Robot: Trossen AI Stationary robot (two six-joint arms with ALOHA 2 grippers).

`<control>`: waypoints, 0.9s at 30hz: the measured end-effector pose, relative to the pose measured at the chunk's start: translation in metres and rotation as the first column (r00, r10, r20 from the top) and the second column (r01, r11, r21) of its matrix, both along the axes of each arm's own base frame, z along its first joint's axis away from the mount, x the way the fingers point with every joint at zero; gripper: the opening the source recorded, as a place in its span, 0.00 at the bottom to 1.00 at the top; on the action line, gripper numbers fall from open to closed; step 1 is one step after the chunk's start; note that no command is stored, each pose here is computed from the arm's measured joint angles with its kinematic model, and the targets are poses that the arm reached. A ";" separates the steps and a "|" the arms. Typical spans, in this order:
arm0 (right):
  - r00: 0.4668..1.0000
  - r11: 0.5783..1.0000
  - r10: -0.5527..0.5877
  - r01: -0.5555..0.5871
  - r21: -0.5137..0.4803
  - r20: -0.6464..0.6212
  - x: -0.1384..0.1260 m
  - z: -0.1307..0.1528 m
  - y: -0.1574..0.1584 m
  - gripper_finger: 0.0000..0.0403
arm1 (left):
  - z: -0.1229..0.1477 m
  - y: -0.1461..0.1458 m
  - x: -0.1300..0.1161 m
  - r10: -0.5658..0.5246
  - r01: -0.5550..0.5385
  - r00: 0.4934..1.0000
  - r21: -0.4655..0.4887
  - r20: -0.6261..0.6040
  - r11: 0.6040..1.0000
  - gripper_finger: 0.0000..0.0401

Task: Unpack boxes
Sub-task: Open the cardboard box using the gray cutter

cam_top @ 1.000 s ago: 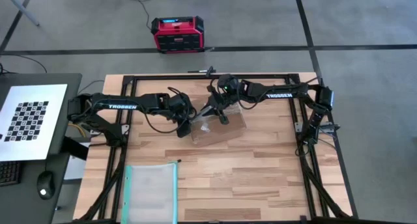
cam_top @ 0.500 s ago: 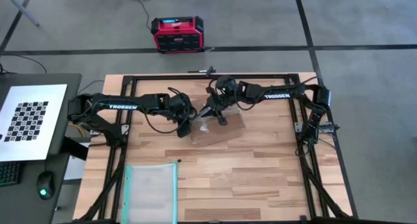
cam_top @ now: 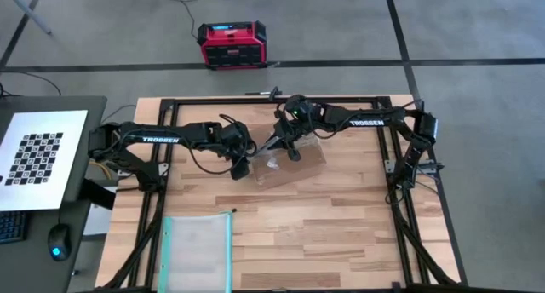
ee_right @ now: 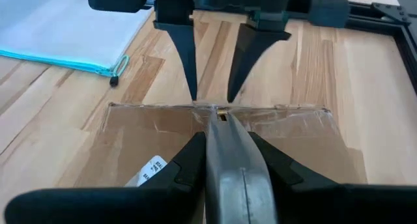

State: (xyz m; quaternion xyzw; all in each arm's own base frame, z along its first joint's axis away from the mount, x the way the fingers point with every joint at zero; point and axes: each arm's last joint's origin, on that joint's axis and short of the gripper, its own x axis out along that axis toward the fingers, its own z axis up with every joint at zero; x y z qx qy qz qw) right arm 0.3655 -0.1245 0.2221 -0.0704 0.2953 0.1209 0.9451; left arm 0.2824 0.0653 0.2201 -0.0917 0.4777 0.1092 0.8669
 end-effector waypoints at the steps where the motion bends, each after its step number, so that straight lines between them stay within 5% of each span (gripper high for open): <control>1: 1.000 1.000 0.000 0.000 0.000 0.000 0.000 0.000 0.000 0.18 | 0.000 0.000 0.000 0.000 0.000 1.000 0.002 0.000 1.000 0.36; 12: 1.000 1.000 0.000 0.000 -0.010 0.004 0.004 0.008 -0.001 0.18 | 0.008 0.004 0.011 -0.016 0.008 0.990 0.058 0.137 0.998 0.36; 27: 1.000 1.000 0.005 -0.005 -0.017 -0.028 0.002 0.008 -0.002 0.18 | -0.033 0.003 -0.004 0.004 -0.013 0.983 0.044 0.182 0.999 0.36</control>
